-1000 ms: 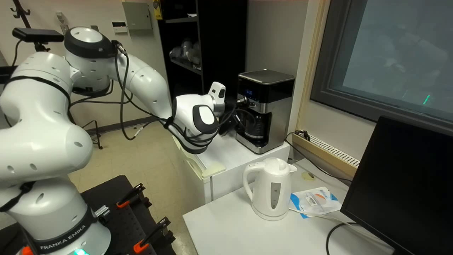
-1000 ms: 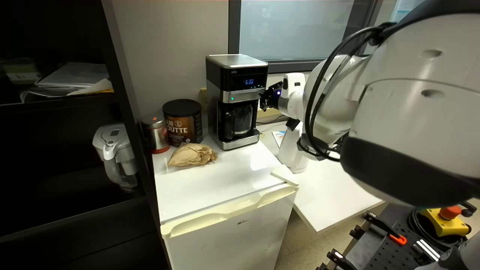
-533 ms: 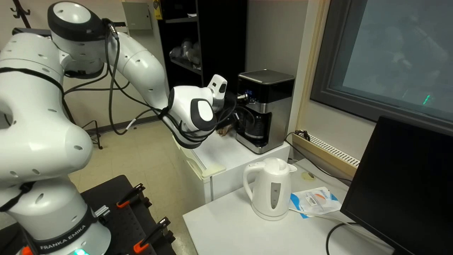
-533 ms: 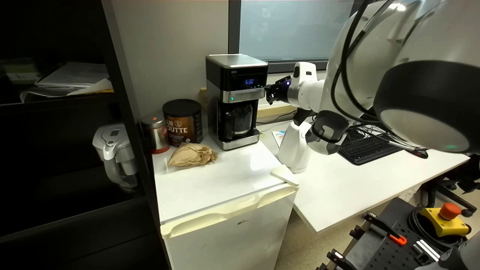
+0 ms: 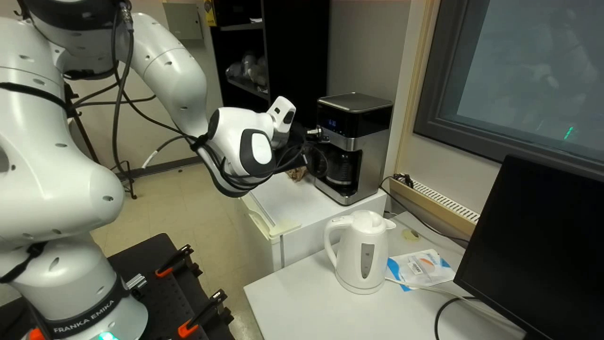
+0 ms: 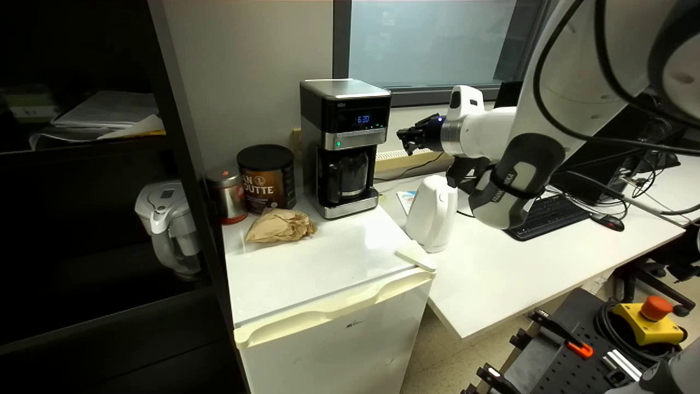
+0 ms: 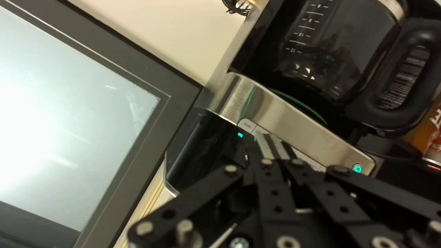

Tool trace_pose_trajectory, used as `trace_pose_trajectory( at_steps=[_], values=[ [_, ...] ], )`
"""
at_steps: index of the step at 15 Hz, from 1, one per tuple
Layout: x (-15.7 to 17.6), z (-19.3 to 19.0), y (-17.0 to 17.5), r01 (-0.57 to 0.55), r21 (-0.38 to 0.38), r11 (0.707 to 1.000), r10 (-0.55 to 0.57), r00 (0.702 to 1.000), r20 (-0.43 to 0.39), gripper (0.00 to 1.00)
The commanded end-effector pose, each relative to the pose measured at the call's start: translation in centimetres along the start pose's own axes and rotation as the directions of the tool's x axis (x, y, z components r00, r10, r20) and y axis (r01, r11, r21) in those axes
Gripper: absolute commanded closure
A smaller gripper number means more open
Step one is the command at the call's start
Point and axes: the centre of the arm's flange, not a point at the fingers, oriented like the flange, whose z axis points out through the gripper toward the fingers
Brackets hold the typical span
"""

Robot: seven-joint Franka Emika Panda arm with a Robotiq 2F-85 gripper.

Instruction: Press a button on the coffeemaker.

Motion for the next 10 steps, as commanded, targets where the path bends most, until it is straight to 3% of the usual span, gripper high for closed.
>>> trace_pose_trajectory(
  at_steps=[1,5,10],
  values=[
    [0.5,-3.6,0.6,-0.024,0.066,0.998,0.023,0.999,0.025,0.99],
    [0.1,-5.8,1.0,-0.044,0.136,0.990,0.034,0.997,0.071,0.99],
    [-0.2,-6.7,1.8,-0.102,0.250,0.963,0.042,0.972,0.233,0.99]
  ],
)
